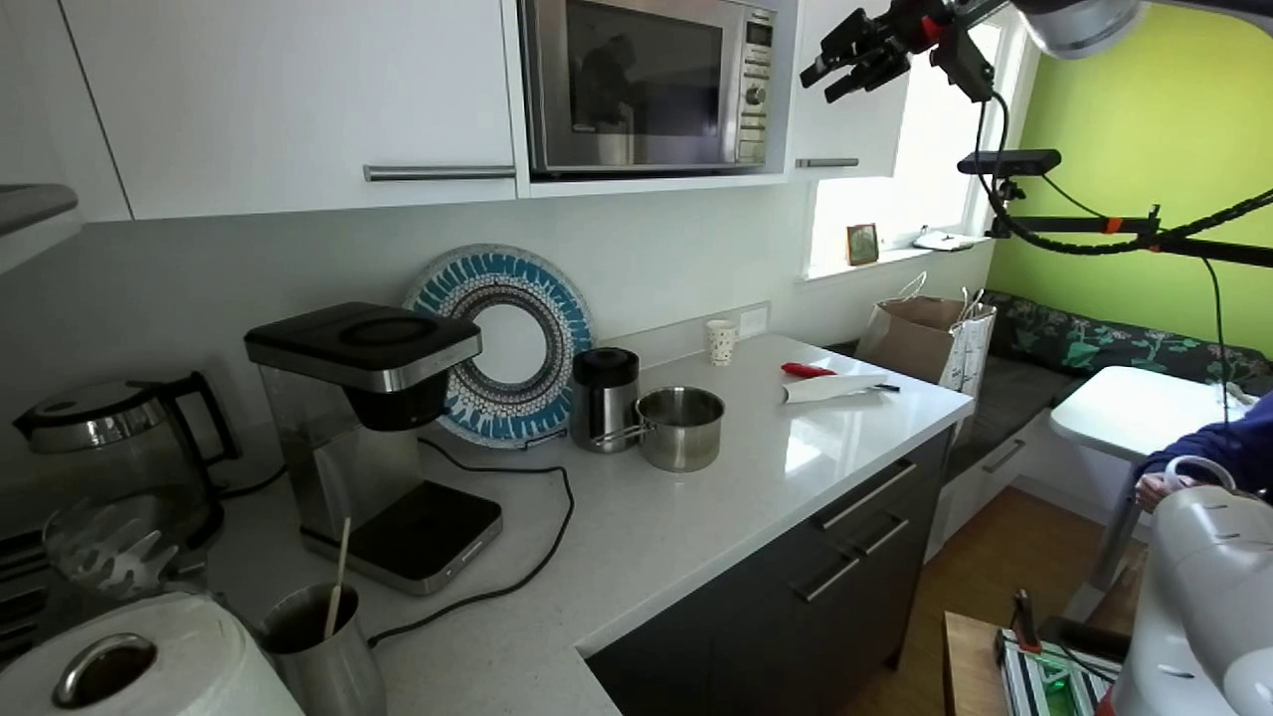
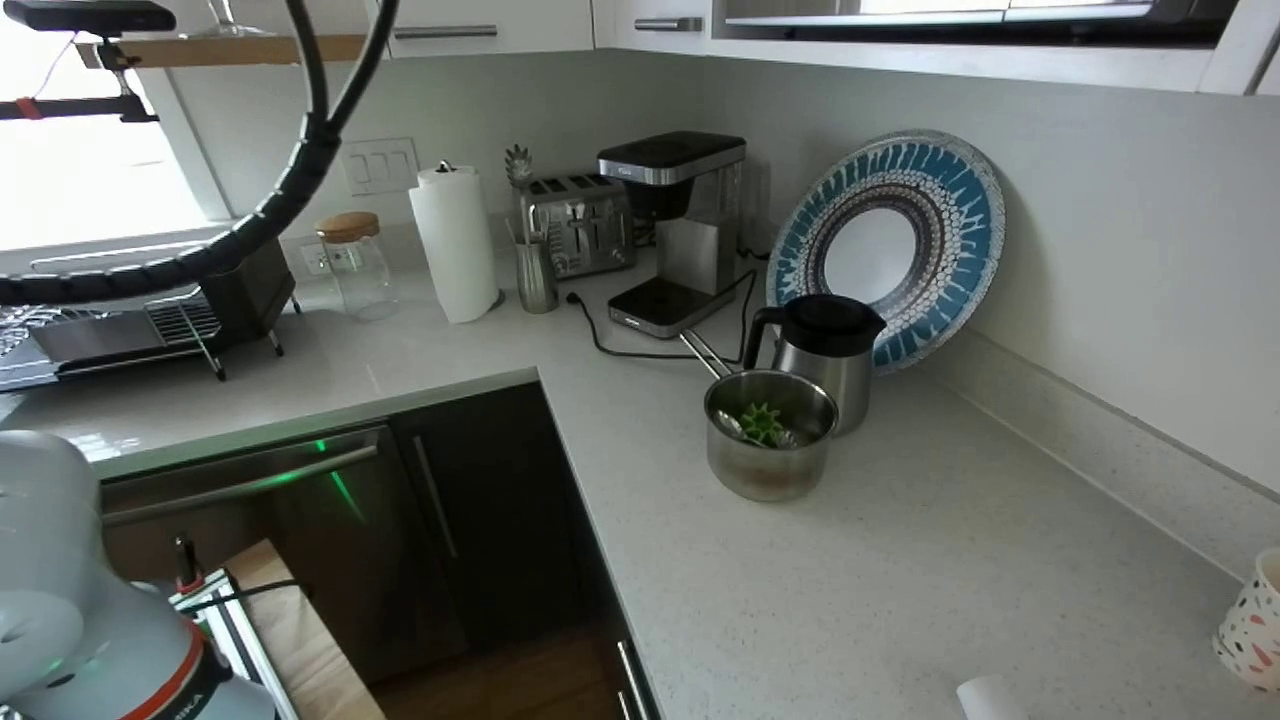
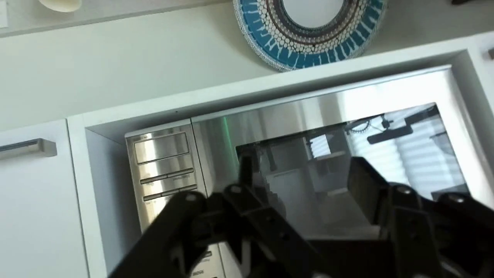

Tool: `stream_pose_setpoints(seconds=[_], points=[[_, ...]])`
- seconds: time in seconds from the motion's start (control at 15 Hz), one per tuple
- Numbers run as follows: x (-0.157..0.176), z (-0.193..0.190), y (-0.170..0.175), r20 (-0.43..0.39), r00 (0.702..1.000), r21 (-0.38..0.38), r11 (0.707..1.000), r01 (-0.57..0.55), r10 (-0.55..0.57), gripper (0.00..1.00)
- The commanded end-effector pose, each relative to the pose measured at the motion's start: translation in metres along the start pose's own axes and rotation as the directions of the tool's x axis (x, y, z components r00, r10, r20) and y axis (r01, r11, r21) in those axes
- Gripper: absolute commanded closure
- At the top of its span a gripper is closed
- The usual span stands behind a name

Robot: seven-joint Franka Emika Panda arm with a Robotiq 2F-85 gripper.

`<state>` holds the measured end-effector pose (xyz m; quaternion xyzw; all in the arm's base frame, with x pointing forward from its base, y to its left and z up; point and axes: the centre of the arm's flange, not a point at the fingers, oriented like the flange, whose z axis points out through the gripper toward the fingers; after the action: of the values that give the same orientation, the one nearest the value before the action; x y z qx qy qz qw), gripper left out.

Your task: Open the door to the microwave

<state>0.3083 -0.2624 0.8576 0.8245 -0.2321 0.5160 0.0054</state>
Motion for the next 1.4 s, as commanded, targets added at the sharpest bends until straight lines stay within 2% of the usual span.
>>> stream_pose_setpoints(seconds=[0.0,0.07,0.27,0.4,0.53,0.6,0.8,0.87,1.0,1.13,1.33], points=[[0.014,0.039,0.035,-0.08,0.996,-0.066,0.996,-0.054,0.048,0.65],[0.013,0.05,0.043,-0.111,0.994,-0.137,0.991,-0.01,-0.006,0.72],[0.01,0.07,0.061,-0.172,0.978,-0.262,0.962,0.072,-0.119,0.96],[-0.001,0.088,0.067,-0.181,0.964,-0.347,0.93,0.125,-0.197,1.0],[-0.012,0.1,0.063,-0.14,0.965,-0.386,0.909,0.154,-0.223,1.0],[0.003,0.095,0.07,-0.159,0.967,-0.341,0.93,0.136,-0.2,0.99],[-0.003,0.107,0.069,-0.136,0.966,-0.365,0.917,0.158,-0.22,0.99],[-0.005,0.106,0.065,-0.161,0.959,-0.374,0.914,0.159,-0.233,1.0],[-0.008,0.111,0.069,-0.167,0.952,-0.29,0.936,0.2,-0.256,1.0],[-0.015,0.115,0.073,-0.14,0.954,-0.216,0.949,0.232,-0.265,1.0],[-0.027,0.114,0.084,-0.14,0.949,-0.211,0.945,0.249,-0.281,1.0]])
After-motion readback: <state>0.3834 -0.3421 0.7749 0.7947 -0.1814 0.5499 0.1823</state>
